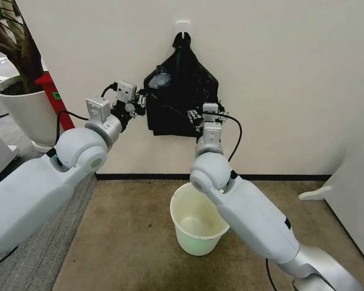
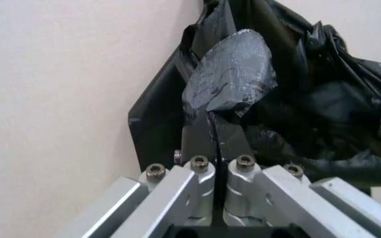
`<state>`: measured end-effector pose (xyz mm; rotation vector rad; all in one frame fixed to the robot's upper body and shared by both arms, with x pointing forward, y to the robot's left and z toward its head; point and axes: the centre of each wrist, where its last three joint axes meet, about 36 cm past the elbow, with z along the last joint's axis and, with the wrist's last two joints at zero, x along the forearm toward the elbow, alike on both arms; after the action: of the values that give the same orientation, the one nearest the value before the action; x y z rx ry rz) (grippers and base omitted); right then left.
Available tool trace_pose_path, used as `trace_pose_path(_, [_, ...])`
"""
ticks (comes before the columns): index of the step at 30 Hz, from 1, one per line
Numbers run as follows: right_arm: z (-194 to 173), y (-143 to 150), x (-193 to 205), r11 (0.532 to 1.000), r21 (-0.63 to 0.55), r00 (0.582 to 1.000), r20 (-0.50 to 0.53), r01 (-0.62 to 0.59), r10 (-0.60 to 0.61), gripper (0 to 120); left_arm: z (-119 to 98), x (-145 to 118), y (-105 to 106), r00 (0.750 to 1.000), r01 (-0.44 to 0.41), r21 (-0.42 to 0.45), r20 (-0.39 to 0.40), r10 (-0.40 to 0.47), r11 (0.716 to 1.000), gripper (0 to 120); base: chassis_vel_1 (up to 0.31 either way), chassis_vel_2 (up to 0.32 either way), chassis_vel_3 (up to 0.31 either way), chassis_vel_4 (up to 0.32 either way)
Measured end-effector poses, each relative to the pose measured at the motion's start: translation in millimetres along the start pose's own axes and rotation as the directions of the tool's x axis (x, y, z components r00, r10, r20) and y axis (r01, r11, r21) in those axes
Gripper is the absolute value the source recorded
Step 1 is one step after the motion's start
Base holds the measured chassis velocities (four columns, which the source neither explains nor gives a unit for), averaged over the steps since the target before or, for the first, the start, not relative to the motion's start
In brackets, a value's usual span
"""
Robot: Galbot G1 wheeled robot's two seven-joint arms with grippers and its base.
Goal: Place the garbage bag over the trash bin.
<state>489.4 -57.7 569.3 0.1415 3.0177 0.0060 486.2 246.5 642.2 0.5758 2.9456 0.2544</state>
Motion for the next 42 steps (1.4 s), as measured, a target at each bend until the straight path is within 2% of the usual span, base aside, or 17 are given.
trace_pose_path(8, [2,-8,-1,1.0,-0.023,1.0,0.009,-0.009,0.009,80,5,2,1,1.0,0.007,0.007,-0.009,-0.007,1.0,0,0.0,0.0,0.0,0.0])
trace_pose_path(11, [4,-9,-2,0.999,-0.03,1.0,0.007,-0.014,0.014,73,7,4,2,1.0,0.011,0.008,-0.013,-0.011,1.0,0,0.0,0.0,0.0,0.0])
trace_pose_path(13, [6,-10,-2,0.999,-0.049,1.0,0.006,-0.019,0.02,66,9,7,3,1.0,0.015,0.005,-0.021,-0.015,1.0,0,0.0,0.0,0.0,0.0])
trace_pose_path(14, [6,-10,-2,0.999,-0.049,1.0,0.006,-0.019,0.02,66,9,7,3,1.0,0.015,0.005,-0.021,-0.015,1.0,0,0.0,0.0,0.0,0.0])
trace_pose_path(15, [6,-10,-2,0.998,-0.067,1.0,0.005,-0.018,0.019,59,11,10,3,1.0,0.018,0.003,-0.025,-0.018,1.0,0,0.0,0.0,0.0,0.0])
trace_pose_path(18, [5,-7,-1,0.993,-0.117,1.0,-0.001,0.002,-0.002,50,13,15,4,0.999,0.024,0.003,-0.032,-0.024,1.0,0,0.0,0.0,0.0,0.0])
trace_pose_path(20, [5,-6,0,0.993,-0.122,1.0,-0.002,0.004,-0.004,50,13,15,4,0.999,0.024,0.003,-0.032,-0.024,1.0,0,0.0,0.0,0.0,0.0])
trace_pose_path(21, [4,-4,2,0.987,-0.161,1.0,-0.001,0.021,-0.022,40,15,18,5,0.999,0.028,0.003,-0.036,-0.028,1.0,0,0.0,0.0,0.0,0.0])
trace_pose_path(23, [3,-4,5,0.983,-0.184,1.0,0.002,0.03,-0.03,32,16,20,6,0.999,0.032,0.005,-0.039,-0.032,0.999,0,0.0,0.0,0.0,0.0])
trace_pose_path(26, [3,-5,6,0.982,-0.189,1.0,0.006,0.031,-0.03,25,17,21,6,0.999,0.035,0.005,-0.039,-0.035,0.999,0,0.0,0.0,0.0,0.0])
trace_pose_path(30, [2,-12,6,0.978,-0.204,0.999,0.0,0.031,-0.032,6,18,22,8,0.998,0.044,0.006,-0.037,-0.044,0.999,0,0.0,0.0,0.0,0.0])
trace_pose_path(33, [0,-15,7,0.975,-0.218,0.999,-0.005,0.035,-0.037,0,18,22,7,0.998,0.045,0.01,-0.037,-0.045,0.999,0,0.0,0.0,0.0,0.0])
trace_pose_path(42, [1,-34,9,0.96,-0.279,0.999,-0.026,0.031,-0.04,0,20,24,3,0.998,0.05,0.041,-0.052,-0.048,0.998,0,0.0,0.0,0.0,0.0])
